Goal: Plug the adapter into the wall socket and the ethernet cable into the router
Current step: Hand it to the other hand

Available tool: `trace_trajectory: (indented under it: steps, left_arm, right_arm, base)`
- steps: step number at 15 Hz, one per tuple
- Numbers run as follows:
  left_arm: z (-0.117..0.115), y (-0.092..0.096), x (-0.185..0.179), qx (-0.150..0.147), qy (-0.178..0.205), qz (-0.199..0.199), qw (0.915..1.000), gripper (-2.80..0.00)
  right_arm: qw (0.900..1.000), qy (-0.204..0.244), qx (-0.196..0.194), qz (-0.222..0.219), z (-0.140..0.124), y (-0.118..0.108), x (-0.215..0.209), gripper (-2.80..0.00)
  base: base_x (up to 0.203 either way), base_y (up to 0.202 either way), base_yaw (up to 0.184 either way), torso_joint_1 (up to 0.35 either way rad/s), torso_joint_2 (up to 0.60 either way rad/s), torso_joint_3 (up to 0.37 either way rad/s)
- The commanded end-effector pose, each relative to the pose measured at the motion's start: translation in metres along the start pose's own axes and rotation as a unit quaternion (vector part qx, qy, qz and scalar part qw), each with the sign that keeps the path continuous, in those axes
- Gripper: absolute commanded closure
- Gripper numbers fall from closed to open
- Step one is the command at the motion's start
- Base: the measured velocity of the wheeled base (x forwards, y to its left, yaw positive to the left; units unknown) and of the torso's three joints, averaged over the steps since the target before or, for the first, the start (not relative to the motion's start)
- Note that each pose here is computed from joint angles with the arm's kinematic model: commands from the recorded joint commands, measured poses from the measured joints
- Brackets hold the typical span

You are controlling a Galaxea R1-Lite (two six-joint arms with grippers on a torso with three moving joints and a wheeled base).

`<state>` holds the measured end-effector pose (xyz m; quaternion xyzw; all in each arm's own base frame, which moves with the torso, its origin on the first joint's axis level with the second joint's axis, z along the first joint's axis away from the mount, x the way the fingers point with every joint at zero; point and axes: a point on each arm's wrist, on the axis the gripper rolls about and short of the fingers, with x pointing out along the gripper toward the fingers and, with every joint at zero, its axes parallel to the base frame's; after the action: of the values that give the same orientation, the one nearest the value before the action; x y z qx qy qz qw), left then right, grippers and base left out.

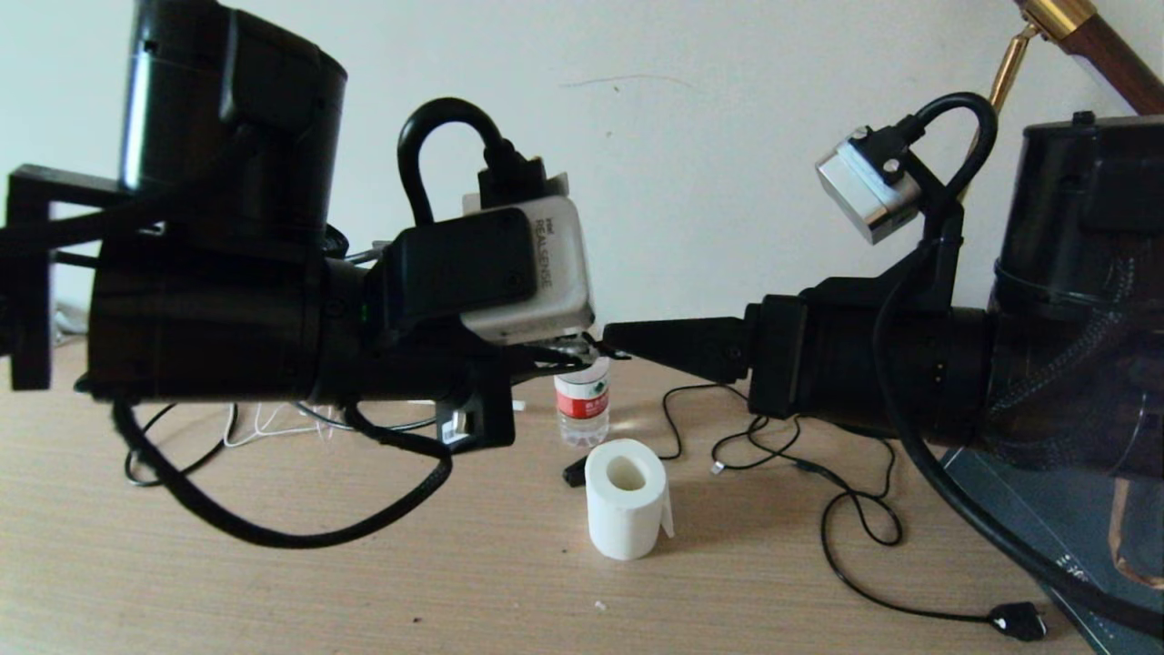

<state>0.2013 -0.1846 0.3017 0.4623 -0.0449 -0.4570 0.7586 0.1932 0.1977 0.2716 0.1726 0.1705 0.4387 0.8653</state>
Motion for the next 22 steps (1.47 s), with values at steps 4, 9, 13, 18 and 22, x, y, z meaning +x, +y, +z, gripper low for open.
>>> trace_trajectory:
  steps: [4,9,13,18,22]
  left_arm:
    - [0.001,-0.0011,0.0007,0.005,-0.002,-0.003,1.0,0.0]
    - [0.0017,-0.0021,0.0021,0.006,-0.003,-0.005,1.0,0.0]
    - [0.0014,-0.003,0.0034,0.007,-0.002,-0.008,0.9999,0.0]
    - [0.0029,-0.0045,0.0039,0.008,-0.004,-0.01,0.9999,0.0]
    - [0.0034,-0.0071,0.0053,0.009,-0.005,-0.016,0.9998,0.0]
  right_arm:
    - [1.0,0.003,-0.006,-0.013,-0.0043,-0.0003,0.0063,-2.8]
    - [1.0,0.005,-0.01,-0.012,-0.0063,-0.0002,0.0089,-2.8]
    - [1.0,0.005,-0.01,-0.012,-0.0062,-0.0002,0.0093,-2.8]
    - [1.0,0.006,-0.01,-0.012,-0.0072,-0.0005,0.0089,0.0]
    - [1.0,0.005,-0.011,-0.011,-0.0069,0.0001,0.0085,0.0]
  base:
    - [0.0,0.0,0.0,0.0,0.0,0.0]
    - [0.0,0.0,0.0,0.0,0.0,0.0]
    - [0.0,0.0,0.0,0.0,0.0,0.0]
    - [0.0,0.0,0.0,0.0,0.0,0.0]
    - [0.0,0.0,0.0,0.0,0.0,0.0]
